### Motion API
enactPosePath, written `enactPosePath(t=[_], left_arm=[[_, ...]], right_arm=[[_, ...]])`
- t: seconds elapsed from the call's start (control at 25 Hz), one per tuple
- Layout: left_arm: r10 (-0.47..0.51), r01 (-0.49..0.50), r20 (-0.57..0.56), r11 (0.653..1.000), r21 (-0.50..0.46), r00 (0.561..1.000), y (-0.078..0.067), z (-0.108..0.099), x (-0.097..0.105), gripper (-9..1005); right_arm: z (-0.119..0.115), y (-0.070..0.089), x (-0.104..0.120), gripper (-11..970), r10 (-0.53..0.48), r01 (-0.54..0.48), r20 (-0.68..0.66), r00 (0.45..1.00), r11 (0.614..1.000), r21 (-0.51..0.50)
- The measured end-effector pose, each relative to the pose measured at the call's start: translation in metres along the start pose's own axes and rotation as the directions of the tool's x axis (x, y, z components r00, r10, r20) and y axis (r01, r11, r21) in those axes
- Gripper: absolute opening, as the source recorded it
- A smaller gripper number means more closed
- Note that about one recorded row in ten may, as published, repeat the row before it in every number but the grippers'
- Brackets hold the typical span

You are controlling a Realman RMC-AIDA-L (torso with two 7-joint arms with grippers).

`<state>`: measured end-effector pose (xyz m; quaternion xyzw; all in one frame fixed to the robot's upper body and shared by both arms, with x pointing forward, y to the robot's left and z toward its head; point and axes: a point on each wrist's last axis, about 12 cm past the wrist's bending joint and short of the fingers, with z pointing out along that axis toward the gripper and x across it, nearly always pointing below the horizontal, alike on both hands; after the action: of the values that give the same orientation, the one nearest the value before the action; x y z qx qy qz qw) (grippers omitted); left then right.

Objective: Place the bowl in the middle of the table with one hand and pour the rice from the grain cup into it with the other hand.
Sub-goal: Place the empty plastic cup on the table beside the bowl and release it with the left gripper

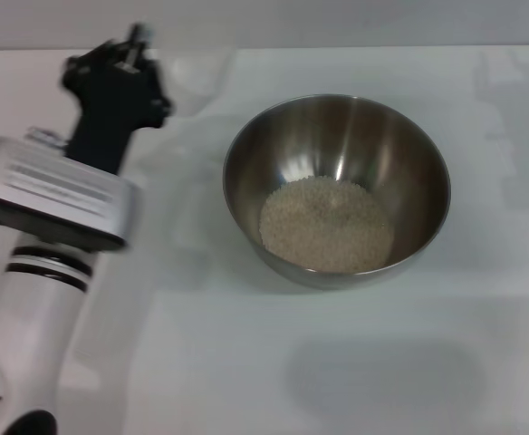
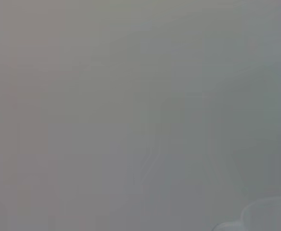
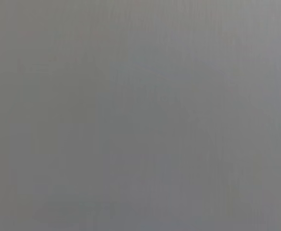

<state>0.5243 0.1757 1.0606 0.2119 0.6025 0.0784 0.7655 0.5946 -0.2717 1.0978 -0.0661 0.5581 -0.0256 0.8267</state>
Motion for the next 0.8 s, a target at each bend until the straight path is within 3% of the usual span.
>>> enactPosePath(t=[0.04, 0.16, 0.2, 0.4, 0.8], left_arm=[[0.0, 0.0, 0.0, 1.0, 0.0, 1.0, 0.0, 0.0, 0.0, 118], [-0.177, 0.173, -0.095, 0.984, -0.047, 0.98, 0.012, 0.001, 0.02, 121], [-0.263, 0.254, -0.153, 0.964, -0.075, 0.953, 0.017, 0.0, 0.031, 122], [-0.384, 0.364, -0.25, 0.923, -0.125, 0.889, 0.023, -0.007, 0.052, 128], [-0.413, 0.404, -0.367, 0.909, -0.106, 0.833, 0.016, -0.011, 0.065, 138]], right_arm=[[0.0, 0.0, 0.0, 520, 0.0, 0.0, 0.0, 1.0, 1.0, 0.0], [0.0, 0.0, 0.0, 521, 0.0, 0.0, 0.0, 1.0, 1.0, -0.002], [0.0, 0.001, 0.0, 522, 0.0, 0.0, 0.0, 1.0, 1.0, -0.003], [-0.001, 0.001, 0.0, 523, 0.001, -0.001, -0.002, 1.0, 1.0, -0.001], [0.0, 0.001, 0.0, 527, 0.001, -0.001, -0.002, 1.0, 1.0, -0.001]])
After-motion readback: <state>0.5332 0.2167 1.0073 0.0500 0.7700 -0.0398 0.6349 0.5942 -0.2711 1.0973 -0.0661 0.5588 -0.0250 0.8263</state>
